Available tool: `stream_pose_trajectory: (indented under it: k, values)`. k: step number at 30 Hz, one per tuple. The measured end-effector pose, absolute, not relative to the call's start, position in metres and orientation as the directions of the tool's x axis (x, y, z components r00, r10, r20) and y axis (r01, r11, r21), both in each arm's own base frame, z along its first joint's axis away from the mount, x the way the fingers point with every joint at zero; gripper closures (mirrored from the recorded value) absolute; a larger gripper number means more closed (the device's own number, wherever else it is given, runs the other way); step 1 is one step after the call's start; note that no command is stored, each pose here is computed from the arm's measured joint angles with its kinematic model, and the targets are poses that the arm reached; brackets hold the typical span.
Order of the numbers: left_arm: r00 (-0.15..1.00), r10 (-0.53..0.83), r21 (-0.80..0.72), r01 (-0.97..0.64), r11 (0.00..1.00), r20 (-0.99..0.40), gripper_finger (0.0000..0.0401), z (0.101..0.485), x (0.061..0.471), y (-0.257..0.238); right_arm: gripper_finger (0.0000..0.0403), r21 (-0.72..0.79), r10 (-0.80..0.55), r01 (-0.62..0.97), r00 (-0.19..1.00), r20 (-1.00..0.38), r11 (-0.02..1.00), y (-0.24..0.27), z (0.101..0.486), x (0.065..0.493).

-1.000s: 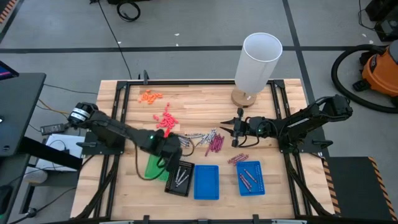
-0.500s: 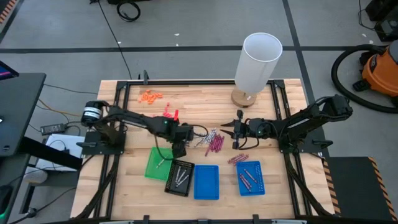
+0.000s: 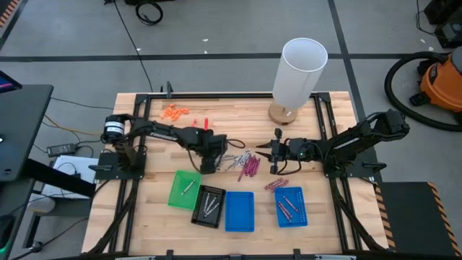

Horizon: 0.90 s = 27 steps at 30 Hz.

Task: Sort crayons
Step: Put the black crayon into the black bin

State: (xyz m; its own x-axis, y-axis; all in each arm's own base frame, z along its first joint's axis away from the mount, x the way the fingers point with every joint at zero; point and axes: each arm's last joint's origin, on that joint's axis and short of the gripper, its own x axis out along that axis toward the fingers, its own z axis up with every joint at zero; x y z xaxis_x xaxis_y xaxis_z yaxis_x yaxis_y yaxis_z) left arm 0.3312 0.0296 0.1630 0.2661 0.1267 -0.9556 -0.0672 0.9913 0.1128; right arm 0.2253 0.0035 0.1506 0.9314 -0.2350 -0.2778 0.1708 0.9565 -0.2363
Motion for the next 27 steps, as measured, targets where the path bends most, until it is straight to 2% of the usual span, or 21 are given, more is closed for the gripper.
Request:
stream_pose_trajectory:
  k: [23,27]
  values:
    - [0.218,0.078,0.076,-0.017,0.997,-0.973,0.0242,0.146,0.333,0.035,0.0298,-0.233,-0.234,0.169,0.928,-0.29,0.958,0.004,0.149,0.225]
    - [0.207,0.04,0.036,-0.023,0.999,-0.978,0.0256,0.142,0.332,0.037,0.0298,-0.233,-0.234,0.169,0.928,-0.291,0.958,0.004,0.149,0.225]
